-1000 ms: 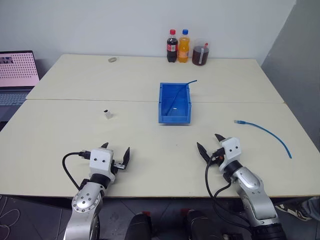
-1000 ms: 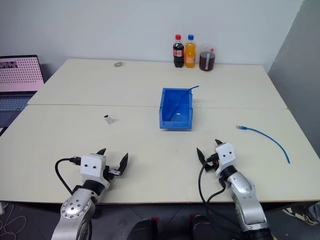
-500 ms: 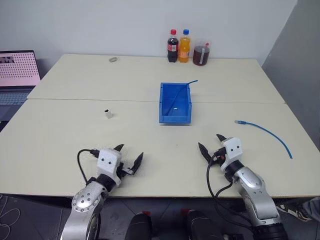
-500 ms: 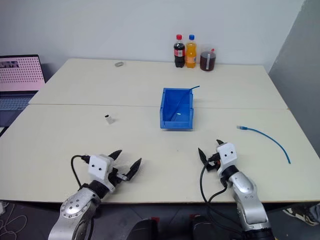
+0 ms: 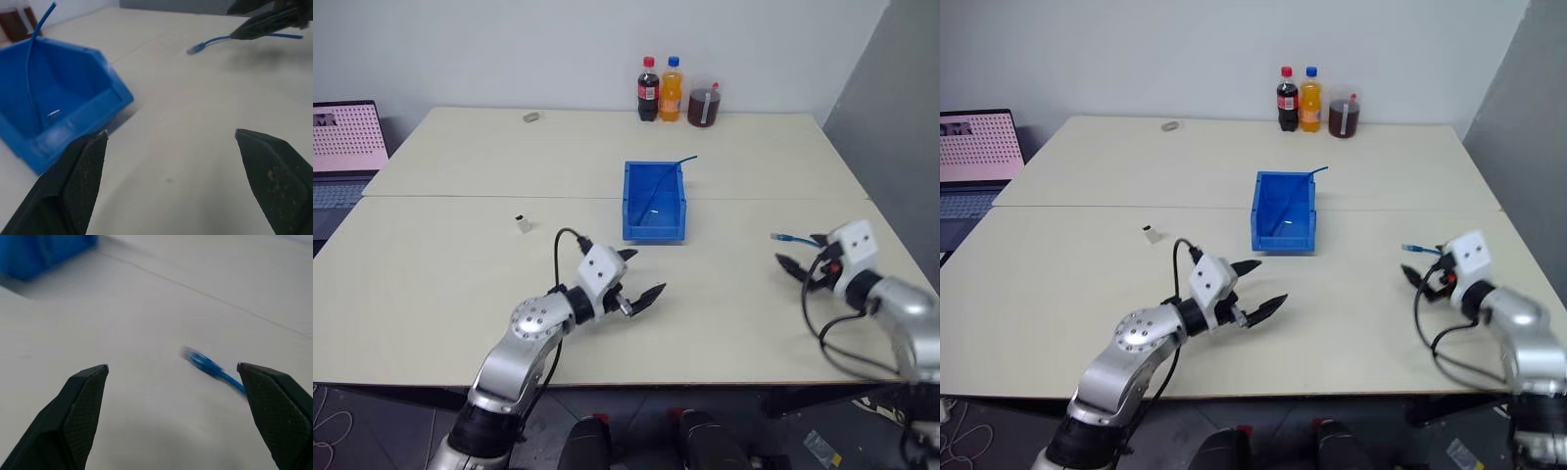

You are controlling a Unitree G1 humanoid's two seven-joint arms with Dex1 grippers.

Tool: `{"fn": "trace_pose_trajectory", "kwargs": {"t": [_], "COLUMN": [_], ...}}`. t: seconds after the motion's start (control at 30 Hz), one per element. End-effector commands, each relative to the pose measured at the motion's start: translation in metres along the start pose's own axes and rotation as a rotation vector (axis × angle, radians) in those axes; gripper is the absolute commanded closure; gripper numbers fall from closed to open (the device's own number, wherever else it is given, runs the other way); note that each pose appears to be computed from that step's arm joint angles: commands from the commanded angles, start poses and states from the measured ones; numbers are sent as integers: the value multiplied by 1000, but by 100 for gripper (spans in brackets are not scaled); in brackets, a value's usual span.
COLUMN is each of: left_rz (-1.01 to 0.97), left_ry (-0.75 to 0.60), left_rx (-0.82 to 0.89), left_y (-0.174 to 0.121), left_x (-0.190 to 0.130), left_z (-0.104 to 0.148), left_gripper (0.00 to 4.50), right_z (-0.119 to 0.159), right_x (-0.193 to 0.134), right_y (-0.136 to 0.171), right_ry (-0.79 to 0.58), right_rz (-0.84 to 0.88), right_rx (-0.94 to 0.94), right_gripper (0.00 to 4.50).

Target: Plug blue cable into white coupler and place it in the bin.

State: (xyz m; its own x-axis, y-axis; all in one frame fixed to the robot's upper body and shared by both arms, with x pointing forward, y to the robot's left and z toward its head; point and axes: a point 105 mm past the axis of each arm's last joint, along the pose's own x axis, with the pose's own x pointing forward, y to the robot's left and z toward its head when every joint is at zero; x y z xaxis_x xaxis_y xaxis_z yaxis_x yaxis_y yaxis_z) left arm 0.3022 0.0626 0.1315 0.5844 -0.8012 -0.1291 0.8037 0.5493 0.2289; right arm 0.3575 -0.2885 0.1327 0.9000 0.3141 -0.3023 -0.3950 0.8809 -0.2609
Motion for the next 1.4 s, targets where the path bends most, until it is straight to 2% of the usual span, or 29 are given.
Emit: {"fn": "trace_pose_trajectory", "kwargs": {"t": [0.03, 0.13, 0.37, 0.47, 0.67, 0.8, 0.83, 1.03, 1.23, 1.4], "left_rz": [-99, -138, -169, -173, -199, -216, -224, -299, -378, -328], "left_ry": [-6, -8, -1, 3, -57, -44, -40, -5, 63, 182], "left_rx": [3, 24, 40, 41, 23, 23, 20, -6, -60, -124], "left_y": [-13, -16, -18, -18, -23, -25, -26, -33, -41, -30], "left_x": [7, 11, 8, 5, -2, -6, -8, -16, -39, -78], "left_z": [10, 14, 15, 13, 21, 19, 18, 11, -4, -34], "left_gripper": [14, 14, 14, 0, 0, 0, 0, 0, 0, 0], "right_z": [-23, -28, -38, -40, -47, -52, -52, -55, -25, 1], "right_x": [7, 15, 18, 17, 15, 16, 16, 14, 14, 5], "right_y": [-24, -41, -53, -48, -36, -30, -28, -19, -15, 19], "right_ry": [146, 221, 309, 316, 346, 366, 365, 402, 327, 263], "right_rz": [4, -18, -53, 2, 84, 121, 131, 234, 352, 570], "right_rx": [1, 49, 98, 149, 212, 213, 214, 91, -81, -333], "right_gripper": [0, 0, 0, 49, 206, 290, 326, 446, 446, 446]}}
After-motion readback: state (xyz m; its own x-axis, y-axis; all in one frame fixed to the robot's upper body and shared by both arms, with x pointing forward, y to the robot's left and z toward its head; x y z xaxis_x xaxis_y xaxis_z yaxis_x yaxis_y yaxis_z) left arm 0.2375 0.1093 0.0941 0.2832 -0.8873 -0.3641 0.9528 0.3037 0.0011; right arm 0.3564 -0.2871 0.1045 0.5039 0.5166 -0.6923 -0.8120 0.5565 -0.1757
